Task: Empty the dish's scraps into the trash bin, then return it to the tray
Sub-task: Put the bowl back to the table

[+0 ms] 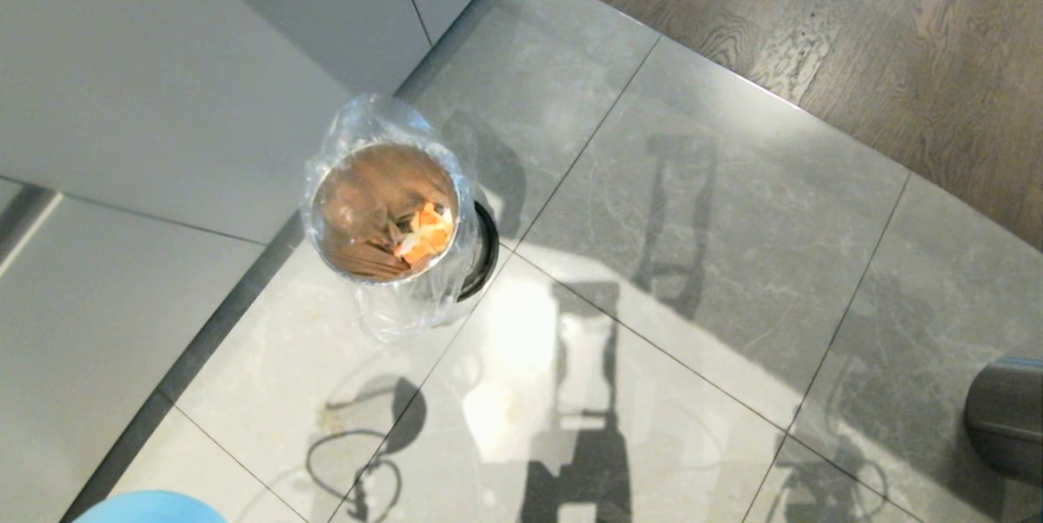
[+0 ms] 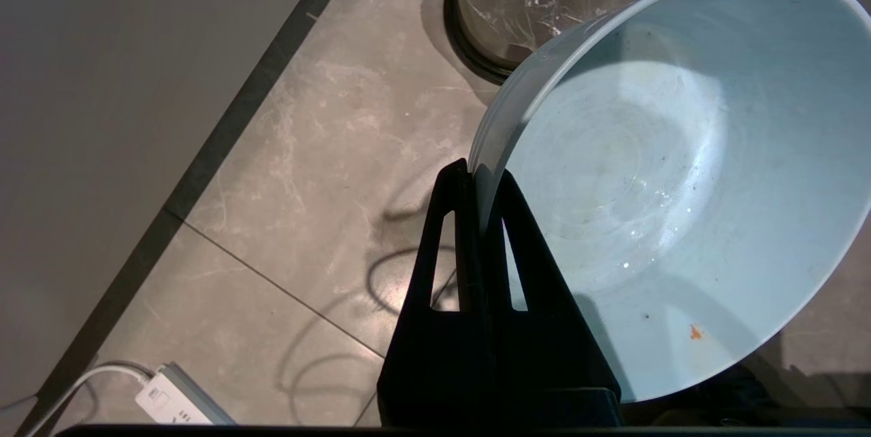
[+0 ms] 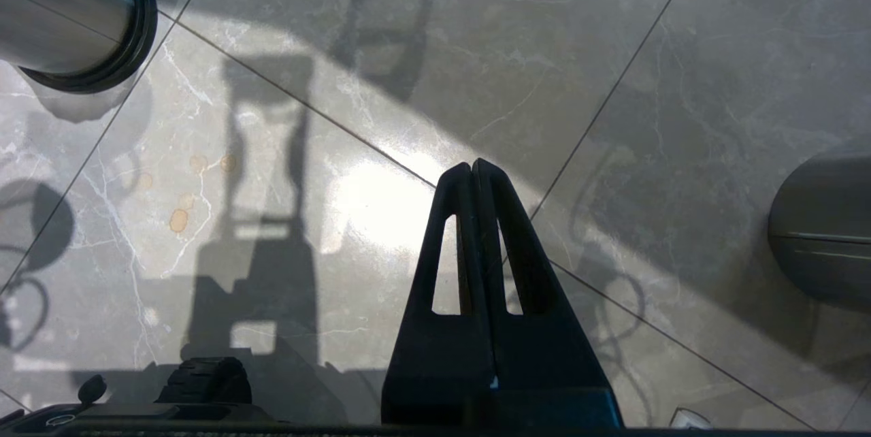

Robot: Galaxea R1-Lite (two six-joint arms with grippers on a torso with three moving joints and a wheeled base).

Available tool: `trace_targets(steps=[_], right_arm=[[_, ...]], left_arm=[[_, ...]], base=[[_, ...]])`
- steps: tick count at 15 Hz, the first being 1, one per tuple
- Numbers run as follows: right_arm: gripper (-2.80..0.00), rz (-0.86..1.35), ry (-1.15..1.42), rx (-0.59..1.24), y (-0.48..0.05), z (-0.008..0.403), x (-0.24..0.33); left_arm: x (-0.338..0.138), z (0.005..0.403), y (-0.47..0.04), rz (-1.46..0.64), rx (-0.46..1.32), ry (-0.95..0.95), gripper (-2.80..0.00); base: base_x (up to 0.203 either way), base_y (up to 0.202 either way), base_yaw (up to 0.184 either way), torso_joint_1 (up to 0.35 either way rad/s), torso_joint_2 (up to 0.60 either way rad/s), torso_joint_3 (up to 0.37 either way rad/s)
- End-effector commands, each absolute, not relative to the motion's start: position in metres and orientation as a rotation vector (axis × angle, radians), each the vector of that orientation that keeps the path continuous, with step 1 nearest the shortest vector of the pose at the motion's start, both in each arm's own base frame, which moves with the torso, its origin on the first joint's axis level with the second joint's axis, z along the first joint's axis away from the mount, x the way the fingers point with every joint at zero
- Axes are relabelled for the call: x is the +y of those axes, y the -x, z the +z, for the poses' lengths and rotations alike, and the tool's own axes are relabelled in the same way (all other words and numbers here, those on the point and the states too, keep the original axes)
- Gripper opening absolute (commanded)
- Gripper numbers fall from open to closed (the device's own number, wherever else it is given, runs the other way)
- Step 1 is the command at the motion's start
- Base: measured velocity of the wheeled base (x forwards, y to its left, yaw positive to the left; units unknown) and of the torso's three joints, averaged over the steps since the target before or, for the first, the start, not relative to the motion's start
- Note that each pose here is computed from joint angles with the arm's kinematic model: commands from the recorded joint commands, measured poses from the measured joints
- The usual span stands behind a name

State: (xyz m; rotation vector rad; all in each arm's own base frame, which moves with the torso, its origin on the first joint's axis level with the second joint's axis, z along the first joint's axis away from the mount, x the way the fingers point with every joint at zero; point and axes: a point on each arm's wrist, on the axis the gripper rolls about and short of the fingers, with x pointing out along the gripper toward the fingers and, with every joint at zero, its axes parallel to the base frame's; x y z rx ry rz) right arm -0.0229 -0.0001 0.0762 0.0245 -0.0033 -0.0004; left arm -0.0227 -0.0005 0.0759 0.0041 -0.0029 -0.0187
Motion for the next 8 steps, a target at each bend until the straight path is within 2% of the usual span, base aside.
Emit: trace_targets(steps=[1, 8], right_arm=[[-2.80, 0.000, -0.025, -0.002, 0.0228, 0.0757, -0.0001], [-2.80, 0.000, -0.025, -0.003, 0.0229, 0.0761, -0.0001]], left_arm=[[-0.0004, 0.0760, 0.0227, -0.014, -0.003, 0.008, -2.80], [-0.0004, 0.0760, 0.0227, -0.013, -0.003, 0.011, -2.80]], base=[[0.000, 0.000, 0.000, 0.000, 0.00, 0.000], [0.000, 0.000, 0.000, 0.000, 0.00, 0.000]])
